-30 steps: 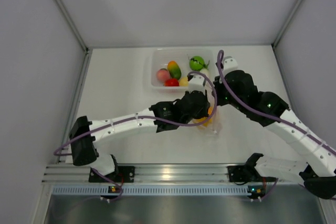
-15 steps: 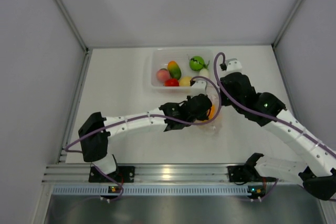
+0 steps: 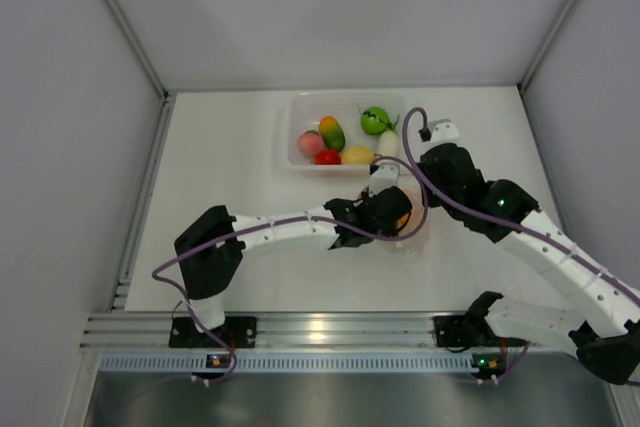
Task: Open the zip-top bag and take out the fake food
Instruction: Pick up the fake fruit from the zipper food storage bag.
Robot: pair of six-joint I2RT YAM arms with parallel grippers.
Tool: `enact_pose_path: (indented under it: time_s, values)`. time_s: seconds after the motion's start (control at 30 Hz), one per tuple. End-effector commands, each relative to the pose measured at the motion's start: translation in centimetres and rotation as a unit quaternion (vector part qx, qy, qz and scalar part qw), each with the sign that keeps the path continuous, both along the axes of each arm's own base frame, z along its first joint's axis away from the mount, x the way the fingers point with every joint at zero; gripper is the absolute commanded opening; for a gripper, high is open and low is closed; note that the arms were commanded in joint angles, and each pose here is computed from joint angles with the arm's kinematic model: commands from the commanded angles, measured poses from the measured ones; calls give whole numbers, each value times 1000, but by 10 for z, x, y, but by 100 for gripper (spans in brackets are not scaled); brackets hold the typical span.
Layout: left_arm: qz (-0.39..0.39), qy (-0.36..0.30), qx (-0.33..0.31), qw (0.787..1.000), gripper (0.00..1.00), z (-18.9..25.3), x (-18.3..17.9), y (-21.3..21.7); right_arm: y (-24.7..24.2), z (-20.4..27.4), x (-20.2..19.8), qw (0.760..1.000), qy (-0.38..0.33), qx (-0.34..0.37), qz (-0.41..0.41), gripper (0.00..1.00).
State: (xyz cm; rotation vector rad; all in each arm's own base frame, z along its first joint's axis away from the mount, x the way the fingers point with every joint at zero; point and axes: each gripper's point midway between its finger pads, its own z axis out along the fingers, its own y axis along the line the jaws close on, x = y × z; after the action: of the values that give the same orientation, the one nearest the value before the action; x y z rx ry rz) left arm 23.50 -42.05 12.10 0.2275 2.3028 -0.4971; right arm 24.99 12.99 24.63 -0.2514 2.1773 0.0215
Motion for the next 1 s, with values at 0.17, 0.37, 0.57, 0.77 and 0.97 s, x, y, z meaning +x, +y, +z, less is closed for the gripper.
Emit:
enact_pose_path:
  time_s: [0.17,0.37,0.57,0.77,0.97]
  values:
    - [4,18,7,1000,35,-19,13,-12,-7,-9,2,1000,-1,14,-3,0]
    - [3,25,15,1000,45,-32,16,-20,-7,-22,2,1000,11,25,-2,0]
    - [24,11,7,1000,44,-20,18,-11,-6,-19,1,999,5,35,1,0]
    - [55,-18,26,998,38,-13,26,7,17,-8,-11,993,0,107,52,0]
    - [70,-47,48,995,40,-1,34,21,49,24,-33,960,-36,254,112,0]
